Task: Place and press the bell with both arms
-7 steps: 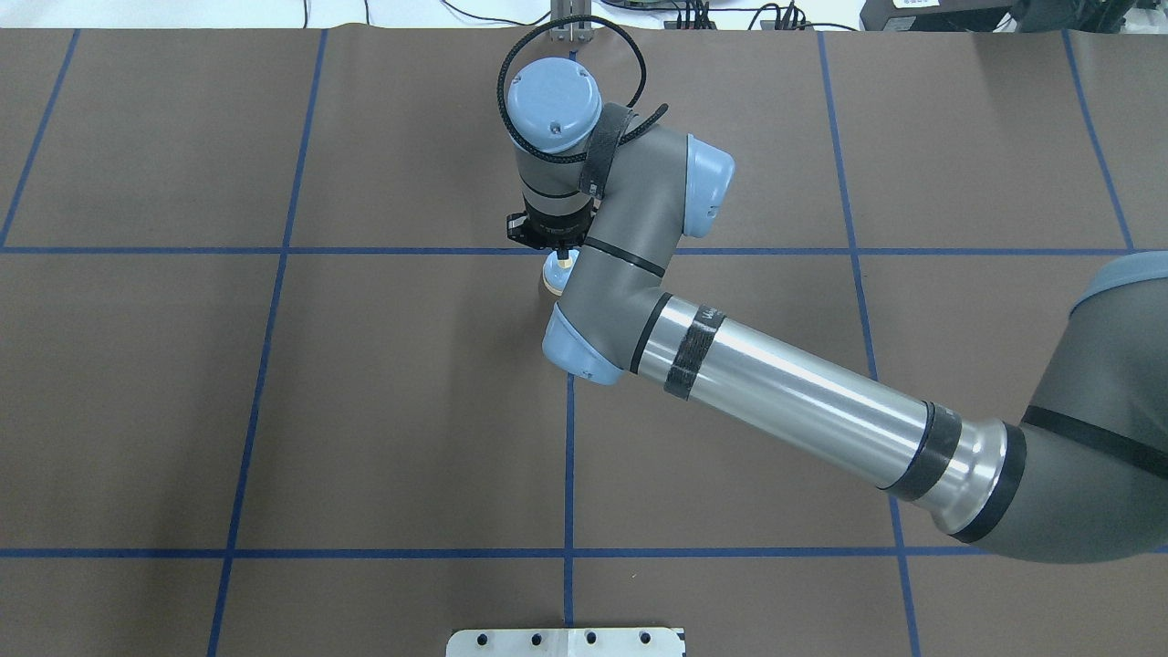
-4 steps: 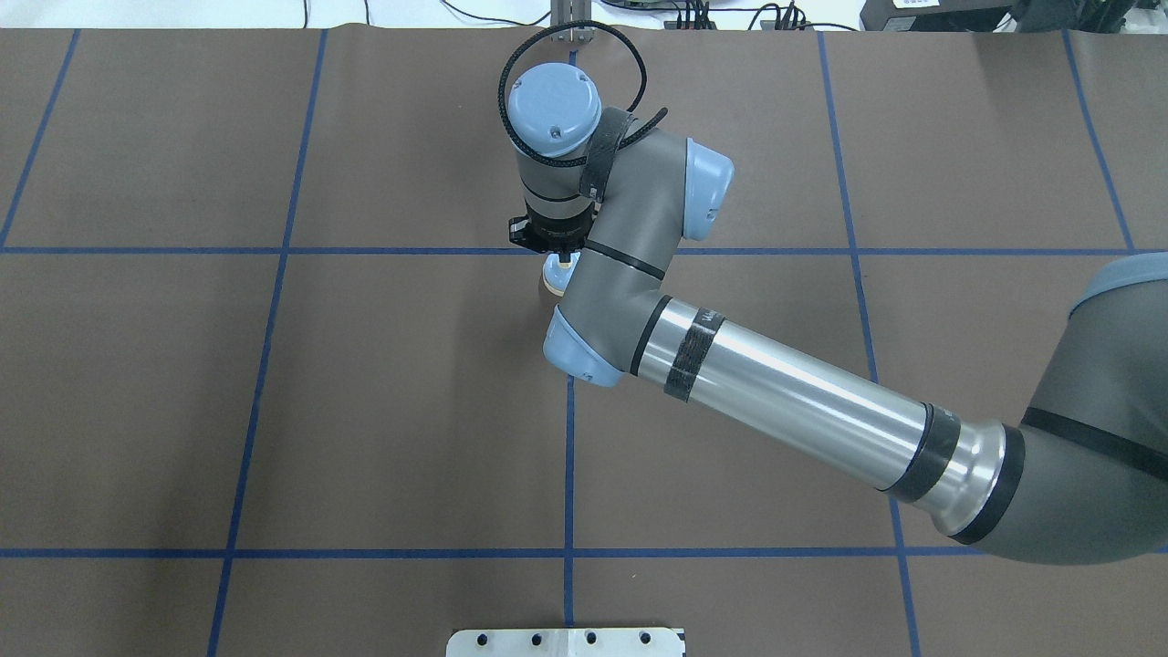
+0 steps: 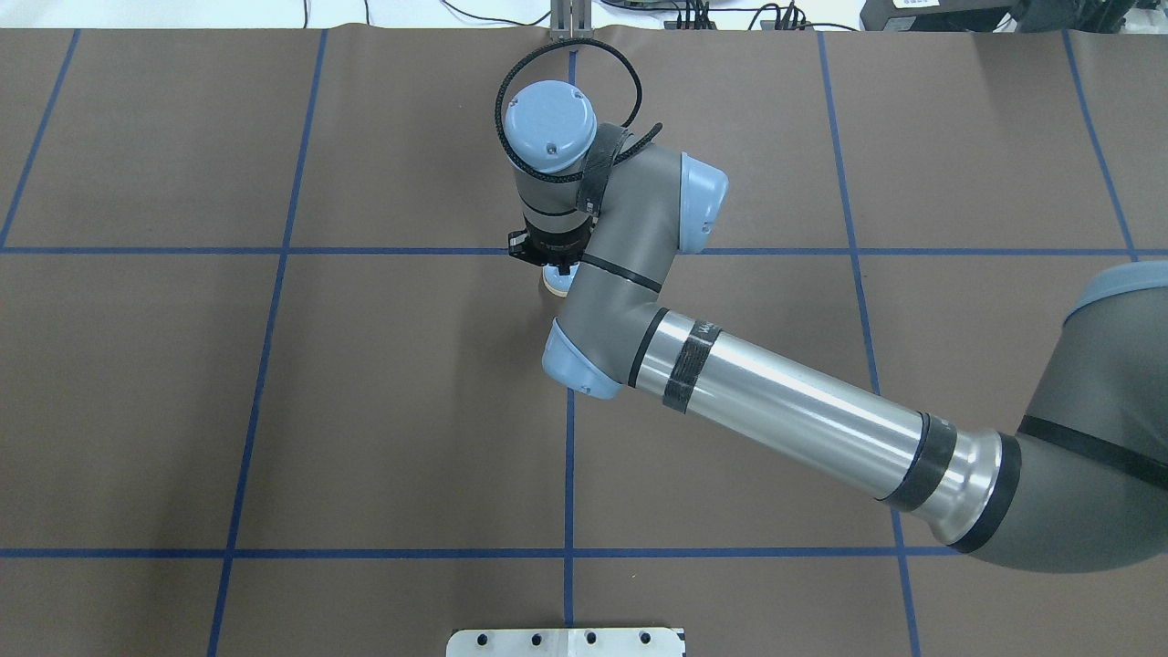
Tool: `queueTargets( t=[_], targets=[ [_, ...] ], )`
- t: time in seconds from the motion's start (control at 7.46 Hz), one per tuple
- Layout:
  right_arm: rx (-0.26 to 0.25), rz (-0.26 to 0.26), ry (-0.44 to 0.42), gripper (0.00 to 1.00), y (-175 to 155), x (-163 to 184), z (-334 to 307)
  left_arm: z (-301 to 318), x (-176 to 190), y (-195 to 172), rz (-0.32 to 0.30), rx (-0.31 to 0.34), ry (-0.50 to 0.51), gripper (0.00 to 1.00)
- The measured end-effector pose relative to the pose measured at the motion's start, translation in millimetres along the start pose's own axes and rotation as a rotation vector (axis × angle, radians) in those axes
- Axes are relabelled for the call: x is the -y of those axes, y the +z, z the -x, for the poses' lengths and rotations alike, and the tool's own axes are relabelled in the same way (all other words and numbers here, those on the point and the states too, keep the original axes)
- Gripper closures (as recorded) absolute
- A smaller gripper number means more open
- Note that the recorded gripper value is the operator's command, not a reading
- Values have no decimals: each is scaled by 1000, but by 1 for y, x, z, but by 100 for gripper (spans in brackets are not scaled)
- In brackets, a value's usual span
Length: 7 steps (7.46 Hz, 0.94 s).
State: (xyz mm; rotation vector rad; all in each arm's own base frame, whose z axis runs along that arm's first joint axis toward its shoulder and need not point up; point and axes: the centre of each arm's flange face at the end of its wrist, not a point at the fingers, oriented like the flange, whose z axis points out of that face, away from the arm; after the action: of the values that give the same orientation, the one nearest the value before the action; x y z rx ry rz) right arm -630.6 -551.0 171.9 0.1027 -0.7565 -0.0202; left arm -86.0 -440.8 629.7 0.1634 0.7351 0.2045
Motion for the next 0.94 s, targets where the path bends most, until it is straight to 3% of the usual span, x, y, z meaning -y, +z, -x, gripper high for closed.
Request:
queueTargets(
  t=[0.4, 0.54, 0.67, 0.94],
  targets=[
    [32, -17, 3, 100, -26, 11, 2, 0, 0, 0, 0, 0, 0, 0],
    [51, -19, 6, 32, -39, 15, 0, 0, 0, 0, 0, 0, 0, 0],
    [68, -24, 9, 2, -51, 18, -6, 1, 0, 1, 2, -2, -1, 0],
    [98, -44, 25, 1, -71, 23, -56, 1, -1, 3, 5, -6, -35, 0]
  ],
)
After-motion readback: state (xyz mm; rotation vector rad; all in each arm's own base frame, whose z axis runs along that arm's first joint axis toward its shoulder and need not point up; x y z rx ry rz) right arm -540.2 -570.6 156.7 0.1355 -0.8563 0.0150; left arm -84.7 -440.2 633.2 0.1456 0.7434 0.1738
